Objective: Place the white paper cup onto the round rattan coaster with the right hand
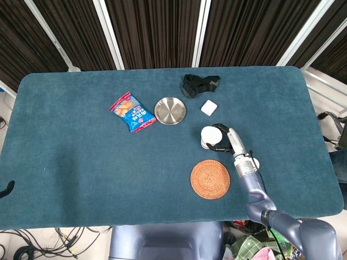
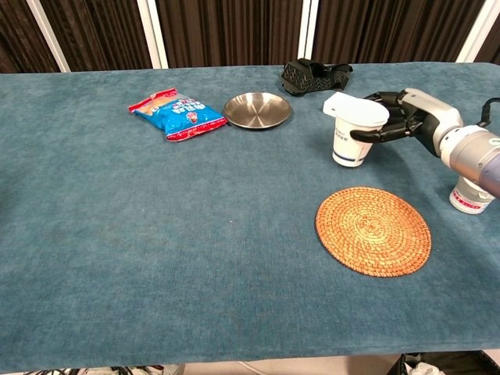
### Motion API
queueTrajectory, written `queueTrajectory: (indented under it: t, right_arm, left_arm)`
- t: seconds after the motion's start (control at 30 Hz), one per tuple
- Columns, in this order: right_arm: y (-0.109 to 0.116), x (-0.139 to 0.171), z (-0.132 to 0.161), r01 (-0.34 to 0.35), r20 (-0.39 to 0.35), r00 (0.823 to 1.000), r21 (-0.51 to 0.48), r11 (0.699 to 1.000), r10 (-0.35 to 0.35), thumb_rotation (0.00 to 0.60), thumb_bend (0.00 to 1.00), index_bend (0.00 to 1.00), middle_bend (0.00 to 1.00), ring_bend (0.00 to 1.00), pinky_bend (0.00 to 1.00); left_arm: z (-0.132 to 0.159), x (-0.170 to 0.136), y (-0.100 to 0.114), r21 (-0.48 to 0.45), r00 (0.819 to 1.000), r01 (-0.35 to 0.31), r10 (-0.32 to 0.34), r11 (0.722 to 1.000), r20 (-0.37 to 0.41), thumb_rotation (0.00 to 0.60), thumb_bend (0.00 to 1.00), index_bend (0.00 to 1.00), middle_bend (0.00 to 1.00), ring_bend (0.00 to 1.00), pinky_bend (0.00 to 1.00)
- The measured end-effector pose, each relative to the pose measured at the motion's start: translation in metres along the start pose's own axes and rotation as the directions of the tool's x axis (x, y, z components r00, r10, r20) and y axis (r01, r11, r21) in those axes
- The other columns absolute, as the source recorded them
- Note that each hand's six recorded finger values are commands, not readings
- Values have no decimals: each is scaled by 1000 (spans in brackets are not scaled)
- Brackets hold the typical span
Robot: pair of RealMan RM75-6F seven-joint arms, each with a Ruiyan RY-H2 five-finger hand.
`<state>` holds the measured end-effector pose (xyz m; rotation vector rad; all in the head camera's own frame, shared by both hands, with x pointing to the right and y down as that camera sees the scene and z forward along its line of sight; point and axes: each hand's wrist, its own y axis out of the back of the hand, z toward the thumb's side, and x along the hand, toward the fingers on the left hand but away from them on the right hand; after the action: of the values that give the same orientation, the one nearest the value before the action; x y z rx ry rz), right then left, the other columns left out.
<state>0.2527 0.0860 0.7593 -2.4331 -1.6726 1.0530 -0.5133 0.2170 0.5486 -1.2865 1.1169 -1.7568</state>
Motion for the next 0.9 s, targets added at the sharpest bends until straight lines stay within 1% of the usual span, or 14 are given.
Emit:
queueTrajectory:
  t: [0.3, 0.5, 0.6, 0.73, 0.9]
  right_arm:
    - [15, 14, 20, -13, -83, 996, 33, 999, 16, 600, 258, 402, 401, 375, 228]
    - [22, 38, 28, -37, -119, 992, 59, 998, 44, 600, 257, 404, 399, 371, 227]
    - [19, 55, 28, -57, -124, 990, 69, 996, 65, 600, 256, 404, 397, 369, 227]
    - [9, 80, 24, -93, -120, 987, 92, 991, 104, 600, 255, 404, 395, 369, 227]
    - [-1, 99, 16, -117, -114, 985, 103, 988, 128, 600, 254, 404, 394, 369, 227]
  left_arm:
    - [1, 0, 0, 1, 1000, 0, 0, 1000, 1, 600, 242, 0, 37, 0, 0]
    - [1, -1, -1, 4, 1000, 0, 0, 1000, 2, 600, 241, 0, 37, 0, 0]
    - [1, -1, -1, 3, 1000, -1, 1, 1000, 1, 600, 242, 0, 37, 0, 0]
    - [1, -2, 0, 3, 1000, -2, 2, 1000, -1, 600, 241, 0, 37, 0, 0]
    - [1, -1, -1, 2, 1000, 0, 0, 1000, -2, 600, 242, 0, 37, 0, 0]
